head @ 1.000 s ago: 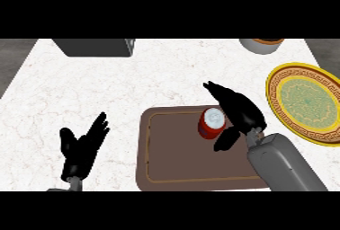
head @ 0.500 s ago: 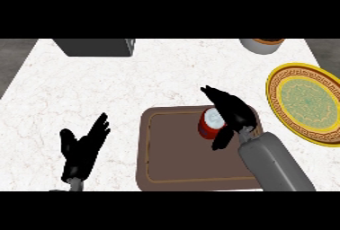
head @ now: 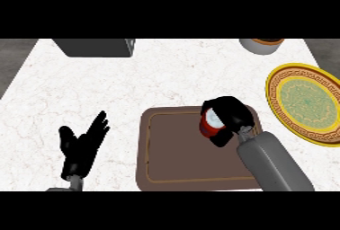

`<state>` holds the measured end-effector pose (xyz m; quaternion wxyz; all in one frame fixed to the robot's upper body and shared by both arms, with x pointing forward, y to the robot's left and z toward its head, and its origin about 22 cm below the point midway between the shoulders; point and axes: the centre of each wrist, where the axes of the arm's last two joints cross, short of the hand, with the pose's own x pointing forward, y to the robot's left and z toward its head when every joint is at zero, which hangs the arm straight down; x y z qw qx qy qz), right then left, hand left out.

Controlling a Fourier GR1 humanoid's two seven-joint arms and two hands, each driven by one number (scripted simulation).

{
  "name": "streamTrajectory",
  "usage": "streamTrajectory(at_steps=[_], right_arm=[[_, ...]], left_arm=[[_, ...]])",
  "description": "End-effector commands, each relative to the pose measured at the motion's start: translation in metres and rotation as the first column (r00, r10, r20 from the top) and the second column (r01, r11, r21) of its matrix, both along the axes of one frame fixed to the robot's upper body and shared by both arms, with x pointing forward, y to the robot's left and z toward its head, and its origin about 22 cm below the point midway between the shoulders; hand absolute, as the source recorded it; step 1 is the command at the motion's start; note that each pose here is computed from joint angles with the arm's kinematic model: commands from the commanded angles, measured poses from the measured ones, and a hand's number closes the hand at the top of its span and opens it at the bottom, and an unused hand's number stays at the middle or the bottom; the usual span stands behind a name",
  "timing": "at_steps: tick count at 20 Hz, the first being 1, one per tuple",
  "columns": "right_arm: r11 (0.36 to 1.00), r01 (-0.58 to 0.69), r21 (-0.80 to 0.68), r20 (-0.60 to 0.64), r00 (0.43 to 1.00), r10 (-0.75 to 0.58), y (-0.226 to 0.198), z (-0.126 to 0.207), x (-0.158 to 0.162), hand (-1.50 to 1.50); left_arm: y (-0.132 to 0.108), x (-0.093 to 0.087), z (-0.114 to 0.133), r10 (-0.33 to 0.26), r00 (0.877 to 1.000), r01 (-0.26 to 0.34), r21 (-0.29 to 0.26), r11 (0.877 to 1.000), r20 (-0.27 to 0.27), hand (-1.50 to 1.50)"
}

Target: Pick the can from the tray and place it in the plate

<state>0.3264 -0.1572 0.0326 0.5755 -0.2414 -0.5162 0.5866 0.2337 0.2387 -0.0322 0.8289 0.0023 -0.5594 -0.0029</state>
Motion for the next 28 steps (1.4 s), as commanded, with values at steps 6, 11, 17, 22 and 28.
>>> streamTrajectory(at_steps=[6, 11, 17, 22, 28], right_arm=[[0.999, 0.006, 0.044, 0.189, 0.982, -0.014, -0.008, 0.004, -0.005, 1.5], [0.74, 0.652, 0.164, 0.233, 0.704, -0.671, -0.044, 0.034, 0.044, 1.5], [0.329, 0.896, 0.297, 0.362, 0.214, -0.907, -0.09, 0.075, 0.067, 1.5], [0.049, 0.886, 0.461, 0.403, -0.16, -0.901, -0.106, 0.114, 0.086, 1.5], [-0.122, 0.795, 0.594, 0.392, -0.419, -0.819, -0.119, 0.125, 0.093, 1.5]], left_arm=[[0.013, -0.007, -0.001, -0.004, 1.0, 0.004, 0.003, 1.0, 0.004, 0.0], [0.003, -0.002, 0.003, -0.016, 1.0, 0.016, -0.001, 1.0, 0.015, 0.0], [0.002, 0.001, 0.006, -0.033, 0.999, 0.033, 0.005, 0.999, 0.031, 0.0], [-0.012, 0.01, 0.013, -0.083, 0.995, 0.083, 0.005, 0.997, 0.062, 0.0], [-0.023, 0.015, 0.016, -0.119, 0.991, 0.119, -0.001, 0.993, 0.057, 0.0]])
